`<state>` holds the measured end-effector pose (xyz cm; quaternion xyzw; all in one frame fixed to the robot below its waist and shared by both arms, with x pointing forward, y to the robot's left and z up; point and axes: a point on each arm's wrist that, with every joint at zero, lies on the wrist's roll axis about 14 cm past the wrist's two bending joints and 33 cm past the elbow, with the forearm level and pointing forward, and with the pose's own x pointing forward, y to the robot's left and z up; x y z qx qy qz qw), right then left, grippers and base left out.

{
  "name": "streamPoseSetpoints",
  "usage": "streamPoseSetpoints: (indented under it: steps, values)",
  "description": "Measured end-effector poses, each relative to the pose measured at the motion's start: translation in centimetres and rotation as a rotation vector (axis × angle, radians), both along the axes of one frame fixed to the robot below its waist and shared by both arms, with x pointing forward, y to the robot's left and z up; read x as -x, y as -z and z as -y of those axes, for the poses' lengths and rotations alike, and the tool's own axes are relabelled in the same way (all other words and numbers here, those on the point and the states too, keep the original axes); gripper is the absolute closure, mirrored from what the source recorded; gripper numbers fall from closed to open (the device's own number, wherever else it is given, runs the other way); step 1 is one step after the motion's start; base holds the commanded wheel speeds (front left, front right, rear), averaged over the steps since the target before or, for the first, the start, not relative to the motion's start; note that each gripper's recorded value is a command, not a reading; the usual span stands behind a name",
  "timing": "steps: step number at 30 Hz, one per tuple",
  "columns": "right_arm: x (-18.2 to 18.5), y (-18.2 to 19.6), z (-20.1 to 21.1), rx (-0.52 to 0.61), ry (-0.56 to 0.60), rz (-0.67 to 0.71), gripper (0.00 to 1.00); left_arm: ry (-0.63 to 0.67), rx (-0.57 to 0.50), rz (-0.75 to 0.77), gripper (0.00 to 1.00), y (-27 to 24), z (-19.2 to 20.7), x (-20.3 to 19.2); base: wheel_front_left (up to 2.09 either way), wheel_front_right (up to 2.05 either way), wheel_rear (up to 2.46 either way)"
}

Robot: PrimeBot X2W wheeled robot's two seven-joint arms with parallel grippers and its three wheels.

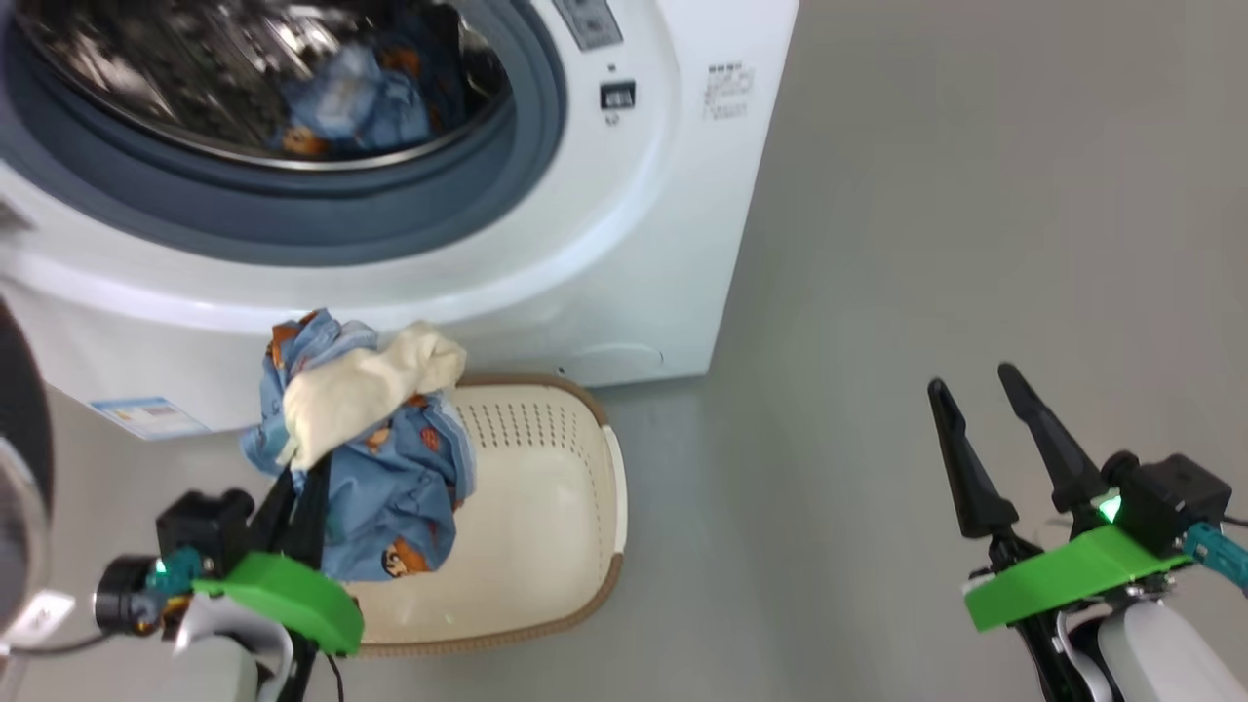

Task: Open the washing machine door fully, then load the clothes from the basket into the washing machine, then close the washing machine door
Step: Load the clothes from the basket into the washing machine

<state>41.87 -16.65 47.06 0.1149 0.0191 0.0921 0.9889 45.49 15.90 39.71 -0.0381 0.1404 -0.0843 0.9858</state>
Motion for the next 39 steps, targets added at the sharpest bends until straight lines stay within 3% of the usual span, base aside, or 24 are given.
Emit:
streamPoseSetpoints:
  steps: [12, 20, 33, 39]
  values:
    - [2.9, -2.0, 0.0, -0.006, 0.0, 0.043, 0.0, -0.089, -0.011, 0.238, 1.0, -7.6, -2.6, 4.6, 0.0, 0.0, 0.0]
    - [3.1, -2.5, -0.1, -0.007, -0.004, 0.06, 0.0, -0.14, -0.017, 0.312, 1.0, -9.8, -3.8, 6.9, 0.0, 0.0, 0.0]
    - [2.9, -2.0, 0.5, -0.006, 0.012, 0.044, 0.0, -0.14, -0.012, 0.328, 1.0, -10.2, -3.6, 6.1, 0.0, 0.0, 0.0]
    - [2.7, -1.0, 0.8, -0.005, 0.021, 0.018, 0.0, -0.129, 0.009, 0.352, 1.0, -10.9, -3.0, 3.1, 0.0, 0.0, 0.0]
